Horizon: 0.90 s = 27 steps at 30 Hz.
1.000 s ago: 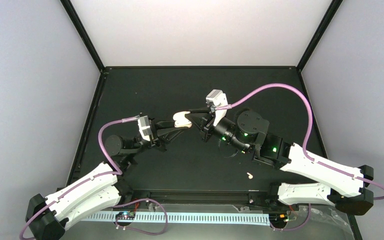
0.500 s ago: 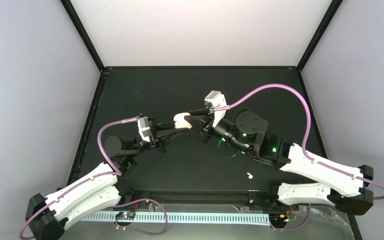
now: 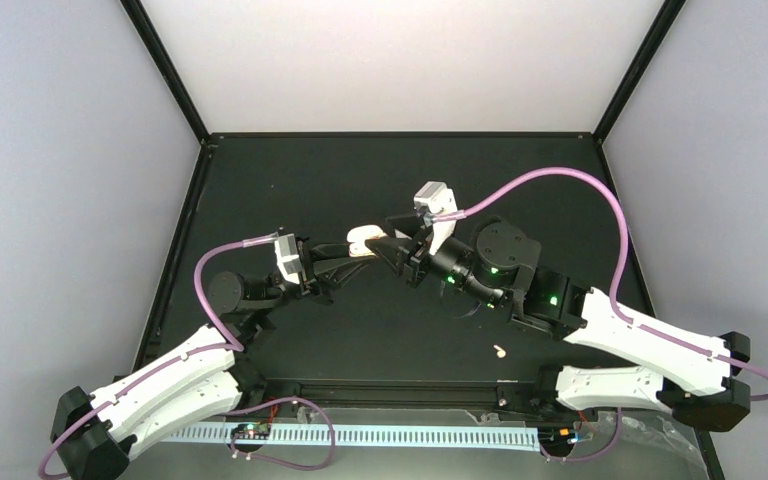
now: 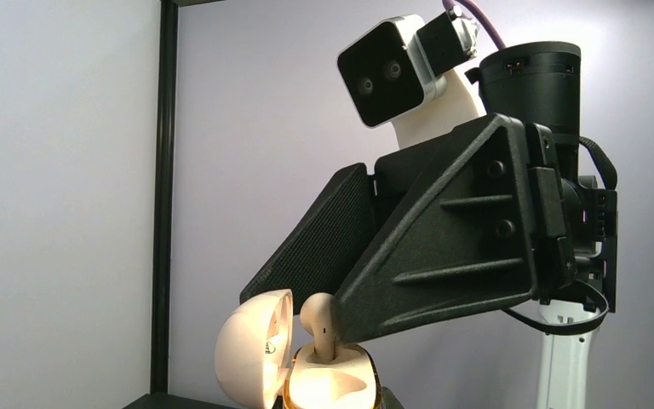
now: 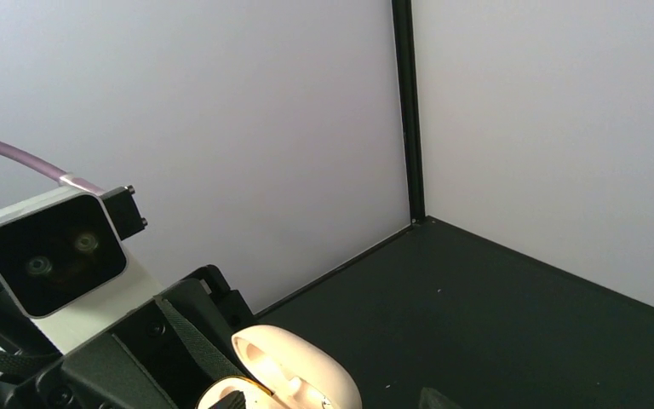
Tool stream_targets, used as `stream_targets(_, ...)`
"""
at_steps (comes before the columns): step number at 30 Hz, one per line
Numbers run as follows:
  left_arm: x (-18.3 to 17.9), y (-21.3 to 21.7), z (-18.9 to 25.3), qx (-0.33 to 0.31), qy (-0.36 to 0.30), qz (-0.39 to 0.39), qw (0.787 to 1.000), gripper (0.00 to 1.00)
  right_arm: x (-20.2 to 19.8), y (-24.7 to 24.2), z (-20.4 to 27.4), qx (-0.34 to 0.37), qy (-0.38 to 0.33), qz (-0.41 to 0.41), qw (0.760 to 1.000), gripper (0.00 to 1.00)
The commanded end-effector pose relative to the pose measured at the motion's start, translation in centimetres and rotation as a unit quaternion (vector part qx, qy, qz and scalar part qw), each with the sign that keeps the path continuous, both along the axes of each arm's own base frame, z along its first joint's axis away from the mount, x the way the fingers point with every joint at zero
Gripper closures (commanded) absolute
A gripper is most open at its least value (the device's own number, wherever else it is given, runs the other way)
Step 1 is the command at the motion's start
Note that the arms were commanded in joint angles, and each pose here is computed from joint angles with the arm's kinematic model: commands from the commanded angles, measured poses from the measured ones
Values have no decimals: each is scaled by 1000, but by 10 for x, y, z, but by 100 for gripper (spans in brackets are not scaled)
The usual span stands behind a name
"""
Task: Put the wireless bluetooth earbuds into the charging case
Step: Place the earbud in the charging case, then adjust the earbud with the charging case.
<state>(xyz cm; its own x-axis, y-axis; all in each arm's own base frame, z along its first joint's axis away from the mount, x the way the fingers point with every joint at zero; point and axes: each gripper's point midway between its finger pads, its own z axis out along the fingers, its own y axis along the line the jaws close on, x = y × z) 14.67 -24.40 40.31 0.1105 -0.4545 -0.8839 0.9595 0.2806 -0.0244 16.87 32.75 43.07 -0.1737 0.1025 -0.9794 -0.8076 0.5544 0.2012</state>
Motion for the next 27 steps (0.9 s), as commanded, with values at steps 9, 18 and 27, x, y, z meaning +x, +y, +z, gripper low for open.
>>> stream_targets(9, -10, 3, 16, -19, -31, -7, 999, 99, -8, -28, 39, 45, -10, -11, 999, 31)
stream_targets(18, -14, 7, 19, -24, -35, -9, 999, 98, 5, -61, 31, 34, -13, -85, 996, 28)
stream_targets(27, -18, 12, 23, -30, -41, -5, 999, 98, 18, -59, 2, -13, 13, -119, 993, 27)
